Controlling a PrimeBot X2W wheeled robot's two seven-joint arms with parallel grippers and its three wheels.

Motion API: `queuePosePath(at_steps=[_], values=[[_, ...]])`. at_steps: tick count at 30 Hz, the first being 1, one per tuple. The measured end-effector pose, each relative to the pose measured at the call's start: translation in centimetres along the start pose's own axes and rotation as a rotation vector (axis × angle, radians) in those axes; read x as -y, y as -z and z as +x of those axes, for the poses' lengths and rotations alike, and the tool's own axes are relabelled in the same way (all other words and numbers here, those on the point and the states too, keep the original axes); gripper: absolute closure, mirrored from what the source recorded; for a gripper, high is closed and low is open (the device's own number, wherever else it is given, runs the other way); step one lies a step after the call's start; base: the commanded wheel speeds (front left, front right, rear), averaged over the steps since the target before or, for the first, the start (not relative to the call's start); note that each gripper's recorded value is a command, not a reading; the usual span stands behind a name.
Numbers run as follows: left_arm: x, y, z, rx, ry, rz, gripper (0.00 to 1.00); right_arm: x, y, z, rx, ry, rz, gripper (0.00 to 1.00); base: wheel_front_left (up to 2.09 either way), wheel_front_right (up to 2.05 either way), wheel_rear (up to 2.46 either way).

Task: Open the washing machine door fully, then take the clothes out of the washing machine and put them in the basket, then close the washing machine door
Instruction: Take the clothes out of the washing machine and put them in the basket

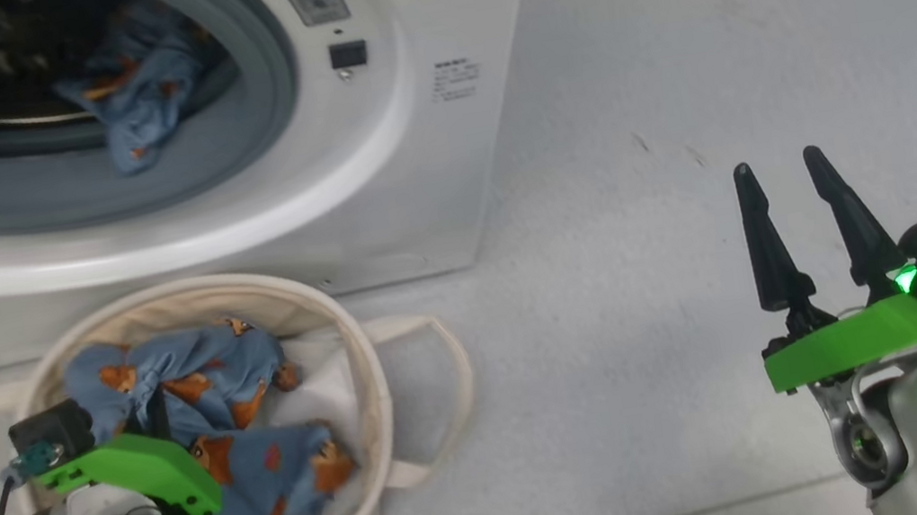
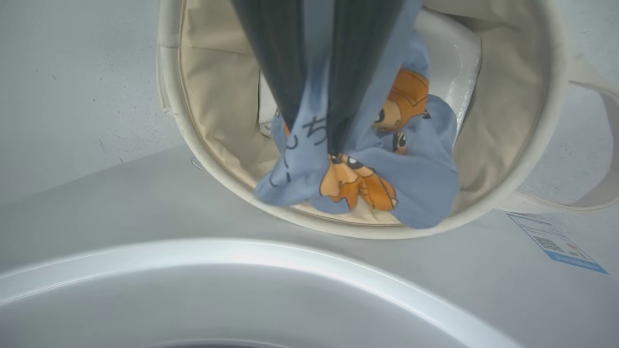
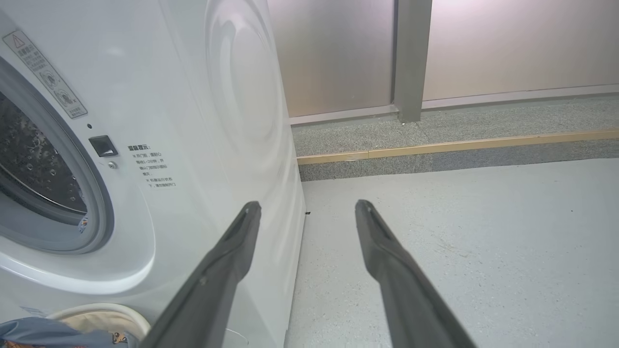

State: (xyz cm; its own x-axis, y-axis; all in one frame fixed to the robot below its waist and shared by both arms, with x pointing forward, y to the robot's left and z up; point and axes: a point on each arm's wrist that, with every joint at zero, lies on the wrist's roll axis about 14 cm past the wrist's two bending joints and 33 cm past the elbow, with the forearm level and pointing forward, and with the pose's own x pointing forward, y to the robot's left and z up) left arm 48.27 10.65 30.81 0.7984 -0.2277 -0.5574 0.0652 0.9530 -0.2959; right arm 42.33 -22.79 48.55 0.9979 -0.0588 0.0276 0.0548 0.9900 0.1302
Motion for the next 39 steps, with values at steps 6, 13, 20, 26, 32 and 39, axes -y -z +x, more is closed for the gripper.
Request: queuePosePath(at_steps=[6, 13, 20, 26, 32, 39], values=[[-0.4, 3.6, 1.9, -0.122, -0.019, -0.035, 1.0, 1.7, 1.3, 0.3, -0.032, 0.045, -0.023, 0.0, 0.0, 0.0, 0.0], [-1.6, 6.8, 3.1, -0.236, -0.04, -0.005, 0.78, 2.9, 1.6, 1.2, -0.034, 0.071, -0.056, 0.0, 0.0, 0.0, 0.0], [-2.1, 8.1, 3.6, -0.272, -0.066, -0.011, 0.23, 3.5, 2.4, 1.1, -0.054, 0.088, -0.064, 0.0, 0.0, 0.0, 0.0], [-2.2, 7.1, 3.4, -0.24, -0.073, 0.0, 0.0, 3.2, 1.8, 1.2, -0.038, 0.08, -0.059, 0.0, 0.0, 0.0, 0.0], [-1.3, 4.3, 2.7, -0.146, -0.026, 0.092, 0.0, 2.5, 0.7, 1.1, -0.009, 0.063, -0.045, 0.0, 0.0, 0.0, 0.0], [0.8, -5.6, 1.7, 0.147, 0.034, 0.144, 0.0, 0.5, -0.5, 0.9, 0.019, 0.01, -0.016, 0.0, 0.0, 0.0, 0.0]])
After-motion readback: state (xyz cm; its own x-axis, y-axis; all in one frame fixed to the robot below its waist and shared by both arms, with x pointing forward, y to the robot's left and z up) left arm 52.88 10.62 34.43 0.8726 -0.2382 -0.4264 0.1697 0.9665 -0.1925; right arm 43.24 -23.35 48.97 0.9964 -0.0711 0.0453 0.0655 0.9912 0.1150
